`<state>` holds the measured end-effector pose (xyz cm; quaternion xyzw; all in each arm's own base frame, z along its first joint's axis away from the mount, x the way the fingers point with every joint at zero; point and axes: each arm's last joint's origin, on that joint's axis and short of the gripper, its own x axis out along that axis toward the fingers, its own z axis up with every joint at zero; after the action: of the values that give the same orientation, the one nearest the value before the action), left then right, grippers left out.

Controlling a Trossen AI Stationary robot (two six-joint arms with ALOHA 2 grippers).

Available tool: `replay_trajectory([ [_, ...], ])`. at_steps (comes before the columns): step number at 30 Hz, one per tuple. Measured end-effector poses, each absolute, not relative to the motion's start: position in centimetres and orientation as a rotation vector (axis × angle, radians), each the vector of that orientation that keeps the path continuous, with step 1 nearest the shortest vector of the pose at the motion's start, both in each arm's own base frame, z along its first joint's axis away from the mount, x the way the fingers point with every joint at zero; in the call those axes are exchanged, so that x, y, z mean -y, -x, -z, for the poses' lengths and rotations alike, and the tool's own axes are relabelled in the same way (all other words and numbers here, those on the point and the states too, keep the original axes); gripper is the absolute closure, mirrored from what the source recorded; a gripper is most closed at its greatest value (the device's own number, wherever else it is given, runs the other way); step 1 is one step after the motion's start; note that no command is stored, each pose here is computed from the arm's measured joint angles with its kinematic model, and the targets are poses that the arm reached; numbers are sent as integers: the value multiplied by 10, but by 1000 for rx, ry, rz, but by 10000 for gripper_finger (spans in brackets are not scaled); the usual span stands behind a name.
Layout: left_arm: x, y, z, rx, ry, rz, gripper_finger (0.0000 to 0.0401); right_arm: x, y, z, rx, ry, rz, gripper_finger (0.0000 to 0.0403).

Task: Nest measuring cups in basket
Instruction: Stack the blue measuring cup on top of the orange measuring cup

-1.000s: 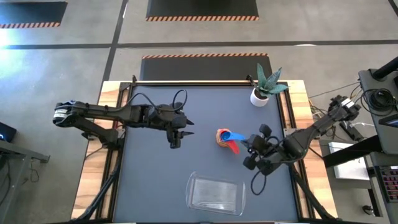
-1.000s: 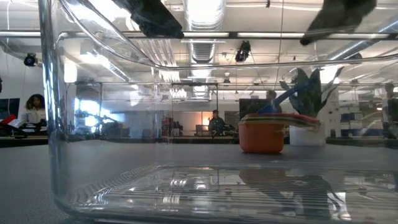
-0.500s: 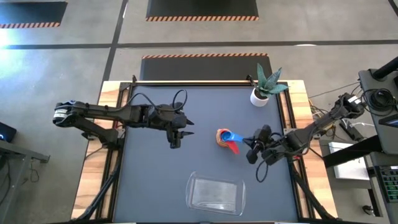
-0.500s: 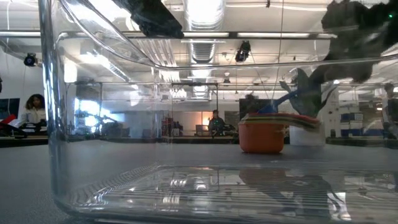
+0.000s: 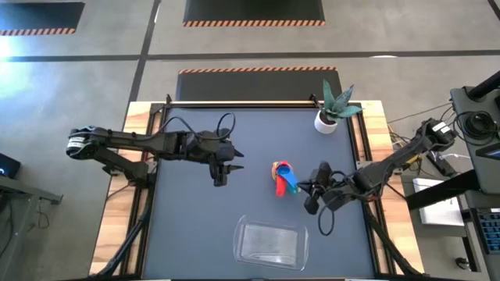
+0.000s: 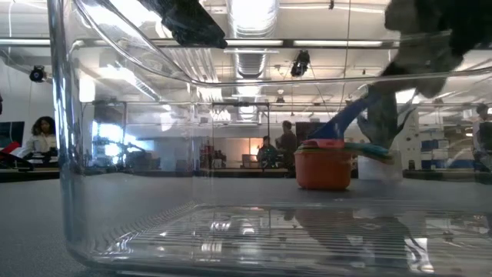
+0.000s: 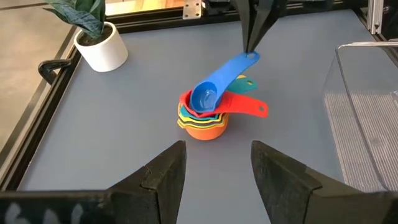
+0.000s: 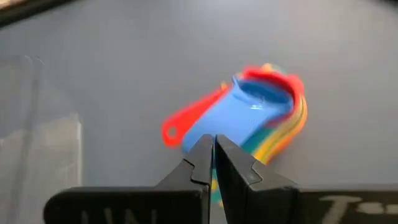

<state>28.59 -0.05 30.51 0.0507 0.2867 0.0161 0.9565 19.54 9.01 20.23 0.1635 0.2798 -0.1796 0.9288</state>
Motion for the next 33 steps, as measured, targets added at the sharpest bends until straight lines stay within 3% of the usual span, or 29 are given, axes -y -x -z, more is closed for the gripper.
replay_trajectory([
  [13, 6, -317, -278, -582, -89, 138, 237, -94, -205, -247, -561, -195, 357, 379],
  [17, 6, -329, -267, -572, -89, 147, 237, -96, -207, -249, -592, -232, 302, 329],
  [25, 6, -343, -248, -596, -46, 151, 237, -78, -223, -238, -611, -369, 452, 199],
  [33, 6, -349, -251, -525, 32, 127, 237, -41, -258, -250, -868, -506, 476, 105],
])
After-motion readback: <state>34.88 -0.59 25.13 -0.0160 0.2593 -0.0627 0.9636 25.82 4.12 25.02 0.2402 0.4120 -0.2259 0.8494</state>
